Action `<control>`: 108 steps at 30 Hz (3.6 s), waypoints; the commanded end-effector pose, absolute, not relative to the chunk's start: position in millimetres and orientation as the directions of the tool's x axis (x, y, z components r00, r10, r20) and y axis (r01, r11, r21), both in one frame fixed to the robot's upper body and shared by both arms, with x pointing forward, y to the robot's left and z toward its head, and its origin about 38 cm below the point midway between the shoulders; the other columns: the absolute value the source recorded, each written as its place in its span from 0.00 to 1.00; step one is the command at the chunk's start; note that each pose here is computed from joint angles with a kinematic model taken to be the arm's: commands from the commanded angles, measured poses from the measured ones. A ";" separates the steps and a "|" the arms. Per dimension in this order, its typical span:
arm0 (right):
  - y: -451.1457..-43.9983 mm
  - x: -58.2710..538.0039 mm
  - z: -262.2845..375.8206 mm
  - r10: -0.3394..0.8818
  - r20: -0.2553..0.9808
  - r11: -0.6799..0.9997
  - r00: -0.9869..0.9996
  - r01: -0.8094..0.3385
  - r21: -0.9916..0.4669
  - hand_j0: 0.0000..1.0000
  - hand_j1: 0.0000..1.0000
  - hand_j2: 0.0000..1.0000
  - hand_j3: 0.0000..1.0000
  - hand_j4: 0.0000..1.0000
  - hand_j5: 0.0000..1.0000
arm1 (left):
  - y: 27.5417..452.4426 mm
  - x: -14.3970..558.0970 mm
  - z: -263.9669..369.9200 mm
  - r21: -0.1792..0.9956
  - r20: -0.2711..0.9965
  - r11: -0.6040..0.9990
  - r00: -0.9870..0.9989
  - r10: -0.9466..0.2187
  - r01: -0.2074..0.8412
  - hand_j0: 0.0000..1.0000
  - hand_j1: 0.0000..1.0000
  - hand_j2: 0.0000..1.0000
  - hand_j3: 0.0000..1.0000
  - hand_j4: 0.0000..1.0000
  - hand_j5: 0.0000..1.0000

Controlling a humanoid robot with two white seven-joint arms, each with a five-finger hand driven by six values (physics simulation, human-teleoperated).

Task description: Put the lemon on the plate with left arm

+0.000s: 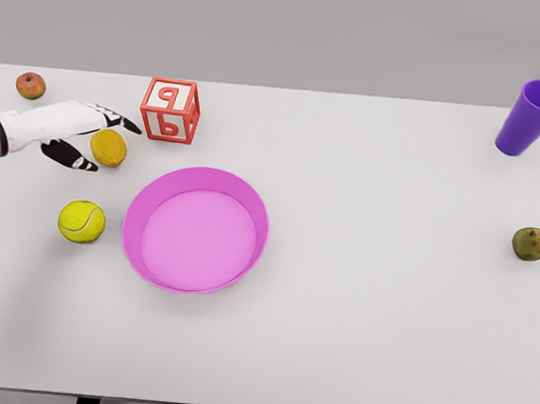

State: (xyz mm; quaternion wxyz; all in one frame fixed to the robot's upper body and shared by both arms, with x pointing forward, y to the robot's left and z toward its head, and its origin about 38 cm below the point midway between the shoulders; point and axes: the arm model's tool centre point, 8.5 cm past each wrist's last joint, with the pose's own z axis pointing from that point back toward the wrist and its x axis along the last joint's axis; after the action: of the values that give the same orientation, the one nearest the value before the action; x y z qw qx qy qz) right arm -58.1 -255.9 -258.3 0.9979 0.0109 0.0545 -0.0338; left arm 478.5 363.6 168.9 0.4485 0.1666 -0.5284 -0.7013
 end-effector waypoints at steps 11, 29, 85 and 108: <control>-255.7 -58.3 -258.3 -0.066 -0.110 0.997 0.992 0.068 0.018 1.00 1.00 1.00 1.00 1.00 1.00 | 368.1 478.7 163.8 0.883 0.258 -0.021 -0.523 -0.812 0.468 0.85 0.85 0.85 0.85 0.85 0.85; -255.7 -58.3 -258.3 -0.066 -0.110 0.997 0.992 0.068 0.018 1.00 1.00 1.00 1.00 1.00 1.00 | 375.6 482.9 159.8 0.875 0.267 -0.006 -0.493 -0.828 0.484 0.85 0.85 0.85 0.85 0.85 0.85; -255.7 -58.3 -258.3 -0.066 -0.110 0.997 0.992 0.068 0.018 1.00 1.00 1.00 1.00 1.00 1.00 | 360.6 499.0 154.6 0.871 0.192 -0.086 -0.496 -0.847 0.483 0.83 0.83 0.83 0.83 0.83 0.83; -255.9 -57.8 -258.4 -0.066 -0.109 0.998 0.992 0.068 0.018 1.00 1.00 1.00 1.00 1.00 1.00 | 364.4 498.4 149.8 0.865 0.200 -0.078 -0.483 -0.853 0.496 0.79 0.79 0.79 0.79 0.79 0.79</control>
State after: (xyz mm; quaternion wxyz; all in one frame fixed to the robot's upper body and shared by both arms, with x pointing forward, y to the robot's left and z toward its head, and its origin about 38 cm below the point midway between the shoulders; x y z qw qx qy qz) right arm -59.0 -255.9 -258.2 0.9978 0.0108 0.0552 -0.0339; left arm 498.3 363.7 149.5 0.4719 0.1839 -0.4841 -0.7135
